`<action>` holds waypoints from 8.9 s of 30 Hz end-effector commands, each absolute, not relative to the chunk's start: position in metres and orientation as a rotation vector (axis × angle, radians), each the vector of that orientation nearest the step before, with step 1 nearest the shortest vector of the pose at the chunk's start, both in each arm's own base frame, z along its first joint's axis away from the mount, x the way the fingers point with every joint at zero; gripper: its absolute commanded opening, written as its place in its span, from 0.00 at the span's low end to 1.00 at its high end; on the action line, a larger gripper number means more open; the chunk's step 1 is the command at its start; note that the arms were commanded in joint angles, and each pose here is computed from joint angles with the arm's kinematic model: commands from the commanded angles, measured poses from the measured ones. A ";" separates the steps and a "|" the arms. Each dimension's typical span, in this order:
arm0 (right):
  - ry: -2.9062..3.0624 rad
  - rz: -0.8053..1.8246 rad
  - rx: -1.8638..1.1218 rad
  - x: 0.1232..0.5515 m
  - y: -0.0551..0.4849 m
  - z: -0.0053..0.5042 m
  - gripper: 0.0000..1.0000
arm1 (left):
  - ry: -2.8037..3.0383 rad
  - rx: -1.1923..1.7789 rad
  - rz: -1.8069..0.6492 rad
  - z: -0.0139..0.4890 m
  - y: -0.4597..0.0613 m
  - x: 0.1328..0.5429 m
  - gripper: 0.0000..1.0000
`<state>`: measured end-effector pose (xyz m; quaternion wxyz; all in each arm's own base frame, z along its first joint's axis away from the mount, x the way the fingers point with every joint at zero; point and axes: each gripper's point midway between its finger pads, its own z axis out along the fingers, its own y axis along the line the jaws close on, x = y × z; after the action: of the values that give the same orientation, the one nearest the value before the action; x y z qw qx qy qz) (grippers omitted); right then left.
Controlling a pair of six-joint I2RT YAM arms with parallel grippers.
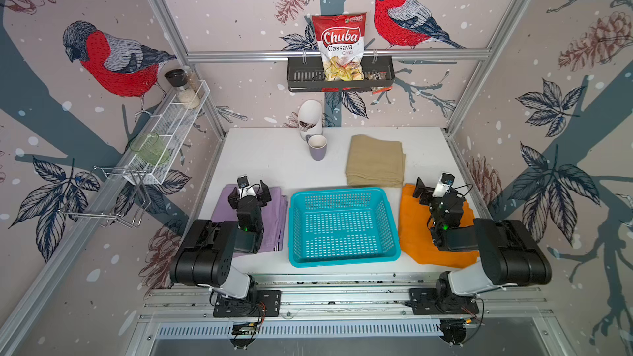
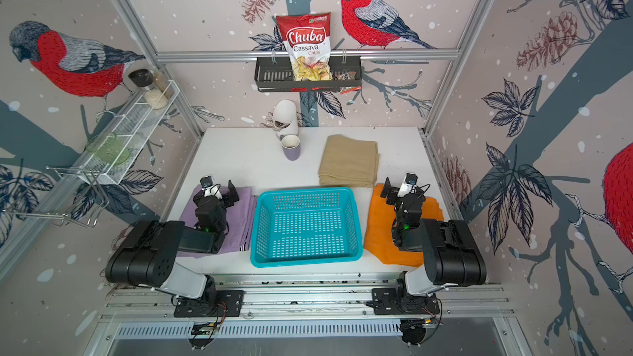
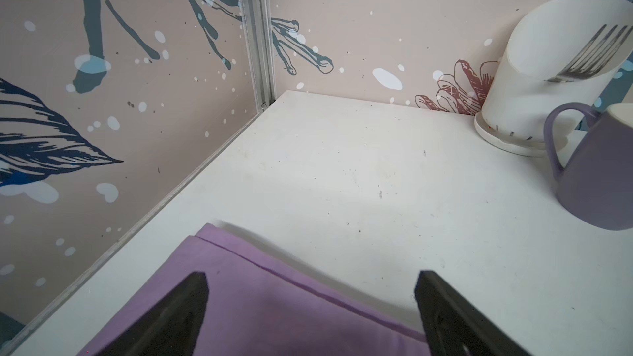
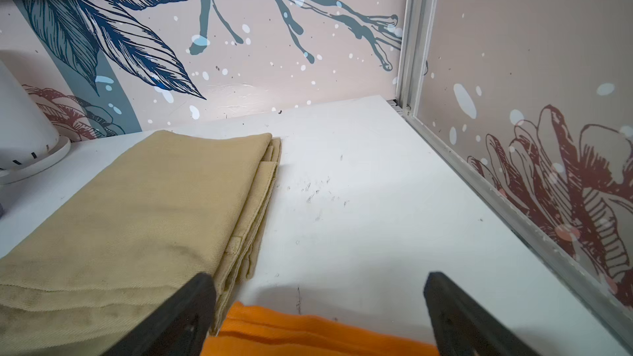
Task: Put the folded long pants in the basket
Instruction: Pick up the long pant at the center of the board, then place the long pant in the basket, then move the basket to the center of the board.
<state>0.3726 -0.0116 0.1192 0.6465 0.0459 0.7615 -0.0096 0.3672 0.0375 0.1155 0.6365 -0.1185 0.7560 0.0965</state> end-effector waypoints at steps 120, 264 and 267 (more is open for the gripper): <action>2.461 0.648 0.405 0.496 0.098 0.046 0.00 | 2.602 0.082 -1.087 0.026 -0.396 0.524 0.29; 2.500 0.284 0.009 0.355 0.177 0.117 0.48 | 2.370 -0.175 -0.677 0.186 -0.226 0.358 0.96; 2.524 0.201 0.059 0.356 0.156 0.128 0.60 | 2.347 -0.111 -0.715 0.200 -0.242 0.373 0.96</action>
<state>0.3615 0.1771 0.1272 0.3152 0.0219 0.9411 0.1209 0.3587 -0.2257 0.1800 0.3134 -0.0737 0.9138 -0.2475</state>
